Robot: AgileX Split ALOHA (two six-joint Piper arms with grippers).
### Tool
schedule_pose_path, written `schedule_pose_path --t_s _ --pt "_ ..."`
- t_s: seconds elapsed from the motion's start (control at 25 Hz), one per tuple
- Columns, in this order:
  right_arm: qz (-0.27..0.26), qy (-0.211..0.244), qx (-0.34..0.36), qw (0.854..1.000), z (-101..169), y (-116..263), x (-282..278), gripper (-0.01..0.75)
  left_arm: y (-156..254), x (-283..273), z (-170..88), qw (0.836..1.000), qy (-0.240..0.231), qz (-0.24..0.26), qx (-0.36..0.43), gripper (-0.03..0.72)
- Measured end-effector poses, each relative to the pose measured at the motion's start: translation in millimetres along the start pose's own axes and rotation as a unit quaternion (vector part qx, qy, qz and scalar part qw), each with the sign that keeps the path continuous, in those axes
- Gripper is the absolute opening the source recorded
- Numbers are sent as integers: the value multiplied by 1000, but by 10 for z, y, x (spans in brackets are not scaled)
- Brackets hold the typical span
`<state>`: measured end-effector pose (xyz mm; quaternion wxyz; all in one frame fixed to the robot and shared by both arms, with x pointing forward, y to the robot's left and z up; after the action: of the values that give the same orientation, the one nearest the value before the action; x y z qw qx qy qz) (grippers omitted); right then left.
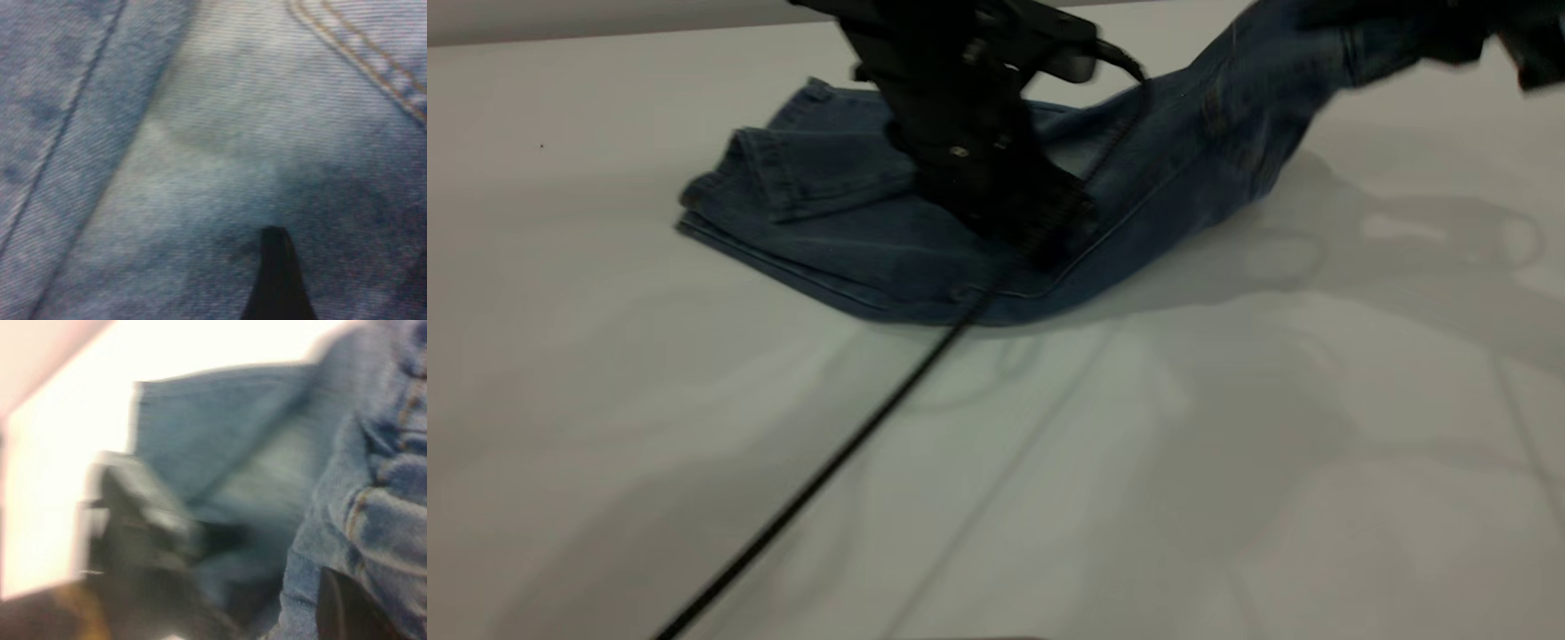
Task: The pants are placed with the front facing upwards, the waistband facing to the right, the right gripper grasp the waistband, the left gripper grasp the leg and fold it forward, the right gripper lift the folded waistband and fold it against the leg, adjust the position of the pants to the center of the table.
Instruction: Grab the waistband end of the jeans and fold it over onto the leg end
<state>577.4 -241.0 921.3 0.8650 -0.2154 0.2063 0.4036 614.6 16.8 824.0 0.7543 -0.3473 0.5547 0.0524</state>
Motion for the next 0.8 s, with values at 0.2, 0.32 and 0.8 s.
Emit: schedule_pose_path --t_s 0.2,0.32,0.8 --pt "-4 -30 -71 997 227 -10 -143 71 -128 13 -357 999 25 -21 -11 482" --pt "2 -27 -96 995 255 7 -179 71 -155 -5 -443 999 32 -20 -9 482" --pt "44 -84 -157 983 478 9 -213 71 -97 -532 284 1000 -16 18 9 482"
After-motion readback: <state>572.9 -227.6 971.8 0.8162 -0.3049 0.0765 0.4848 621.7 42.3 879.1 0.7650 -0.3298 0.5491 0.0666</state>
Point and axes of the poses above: a point on each arm's last joint axis where the gripper is mounted, x pointing out along that axis toward the gripper, z along the wrist's bending axis when the last joint is at zero, y = z × x, the point moved 1 cm from there along x, pointing out along that axis toward the gripper, and after that the axes turned 15 degrees about x, right-handed, at the moved point
